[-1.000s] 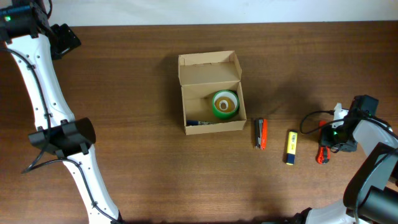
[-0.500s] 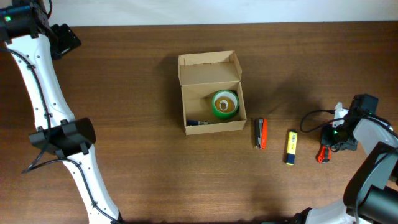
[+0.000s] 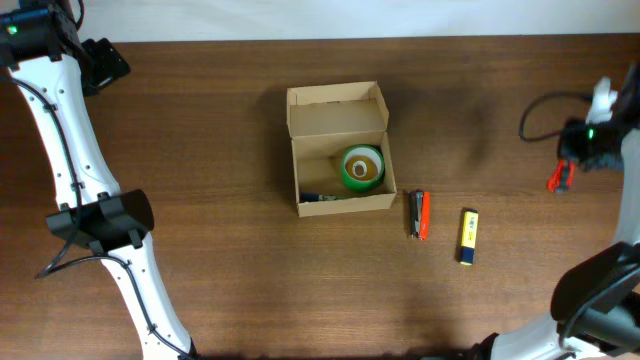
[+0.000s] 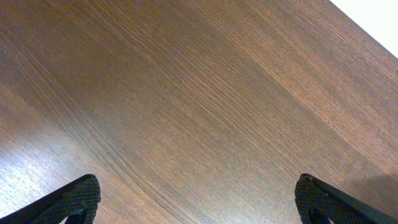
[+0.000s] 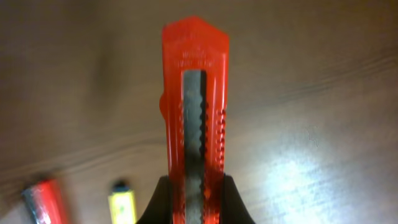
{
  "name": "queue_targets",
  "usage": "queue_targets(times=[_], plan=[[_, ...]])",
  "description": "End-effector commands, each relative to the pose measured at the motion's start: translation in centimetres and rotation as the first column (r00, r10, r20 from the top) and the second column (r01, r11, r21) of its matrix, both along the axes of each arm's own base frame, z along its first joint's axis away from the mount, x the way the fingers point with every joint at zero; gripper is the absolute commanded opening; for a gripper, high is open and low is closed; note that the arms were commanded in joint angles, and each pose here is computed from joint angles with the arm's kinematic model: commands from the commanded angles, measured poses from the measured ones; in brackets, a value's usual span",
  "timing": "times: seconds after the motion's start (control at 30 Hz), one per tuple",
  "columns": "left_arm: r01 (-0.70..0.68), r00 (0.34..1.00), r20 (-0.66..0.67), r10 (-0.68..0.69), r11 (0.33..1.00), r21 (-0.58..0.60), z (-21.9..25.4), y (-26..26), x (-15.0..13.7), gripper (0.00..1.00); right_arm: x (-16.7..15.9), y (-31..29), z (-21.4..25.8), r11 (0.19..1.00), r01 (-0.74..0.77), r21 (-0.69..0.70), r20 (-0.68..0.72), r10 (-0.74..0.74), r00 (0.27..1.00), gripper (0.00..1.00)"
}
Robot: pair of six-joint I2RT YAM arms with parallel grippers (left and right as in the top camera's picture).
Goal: Pack container
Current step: 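Carry the red box cutter into the box and release it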
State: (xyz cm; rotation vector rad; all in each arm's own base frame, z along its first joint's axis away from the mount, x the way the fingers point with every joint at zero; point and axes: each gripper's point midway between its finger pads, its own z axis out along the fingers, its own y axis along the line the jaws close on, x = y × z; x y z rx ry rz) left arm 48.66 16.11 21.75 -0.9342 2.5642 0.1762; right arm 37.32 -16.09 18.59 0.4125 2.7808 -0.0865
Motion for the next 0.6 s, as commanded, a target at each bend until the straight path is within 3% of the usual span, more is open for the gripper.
queue_targets(times=[0.0,0.07,0.13,0.27,0.37,0.47,0.57], plan=[[0.014,1.000,0.001,-0.014,1.000,0.002,0.0,-0.1,0.1,1.00,2.9,5.5,5.3,0.975,-0.219,-0.028,0.110,0.221,0.969,0.04],[0.014,1.000,0.001,-0.014,1.000,0.002,0.0,-0.1,0.1,1.00,3.8,9.5,7.7,0.917,-0.391,-0.080,0.137,0.398,0.907,0.04],[0.014,1.000,0.000,-0.014,1.000,0.002,0.0,-0.1,0.1,1.00,4.4,13.8,9.6,0.810,-0.565,-0.157,0.142,0.585,0.798,0.04],[0.014,1.000,0.000,-0.014,1.000,0.002,0.0,-0.1,0.1,1.00,4.3,22.6,11.2,0.492,-0.816,-0.304,0.075,0.866,0.494,0.03],[0.014,1.000,-0.007,-0.014,1.000,0.000,0.0,-0.1,-0.1,1.00,3.3,28.0,10.7,0.243,-0.907,-0.344,0.003,0.966,0.258,0.03],[0.014,1.000,-0.007,-0.014,1.000,0.000,0.0,-0.1,-0.1,1.00,2.7,31.9,9.1,0.071,-0.939,-0.335,-0.052,0.994,0.094,0.03],[0.014,1.000,-0.007,-0.014,1.000,0.000,0.0,-0.1,-0.1,1.00,2.6,34.6,6.3,-0.046,-0.957,-0.288,-0.103,0.995,-0.016,0.04]])
